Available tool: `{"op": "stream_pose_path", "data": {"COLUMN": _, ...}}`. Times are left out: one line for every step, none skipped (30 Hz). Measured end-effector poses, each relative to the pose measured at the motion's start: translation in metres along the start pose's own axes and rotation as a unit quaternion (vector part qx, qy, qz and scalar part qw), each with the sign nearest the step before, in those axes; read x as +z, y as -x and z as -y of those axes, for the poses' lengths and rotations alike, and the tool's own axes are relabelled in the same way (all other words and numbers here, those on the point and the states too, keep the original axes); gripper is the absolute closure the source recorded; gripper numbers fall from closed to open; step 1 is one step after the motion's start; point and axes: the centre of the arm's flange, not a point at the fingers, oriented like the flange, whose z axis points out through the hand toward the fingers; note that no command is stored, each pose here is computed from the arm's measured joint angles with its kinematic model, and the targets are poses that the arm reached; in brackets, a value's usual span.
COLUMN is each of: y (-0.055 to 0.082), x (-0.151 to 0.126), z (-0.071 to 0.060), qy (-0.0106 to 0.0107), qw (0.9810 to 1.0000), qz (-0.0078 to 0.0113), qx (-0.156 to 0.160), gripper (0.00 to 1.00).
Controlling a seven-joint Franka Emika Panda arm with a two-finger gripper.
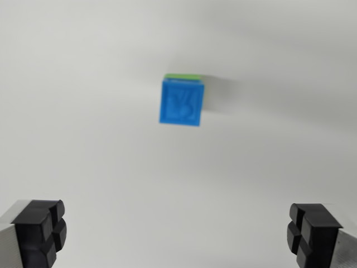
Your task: Stack cube
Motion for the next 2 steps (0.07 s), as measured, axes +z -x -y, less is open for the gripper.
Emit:
{"op": "stream_pose_path", "data": {"y": 0.0, "x": 0.0, "z": 0.0, "qy": 0.0, "qw": 1.0, "qz": 0.0, "qx": 0.0, "gripper": 0.0}}
{"op": "stream_pose_path", "data": {"y": 0.0, "x": 0.0, "z": 0.0, "qy": 0.0, "qw": 1.0, "qz": 0.0, "qx": 0.0, "gripper": 0.0}}
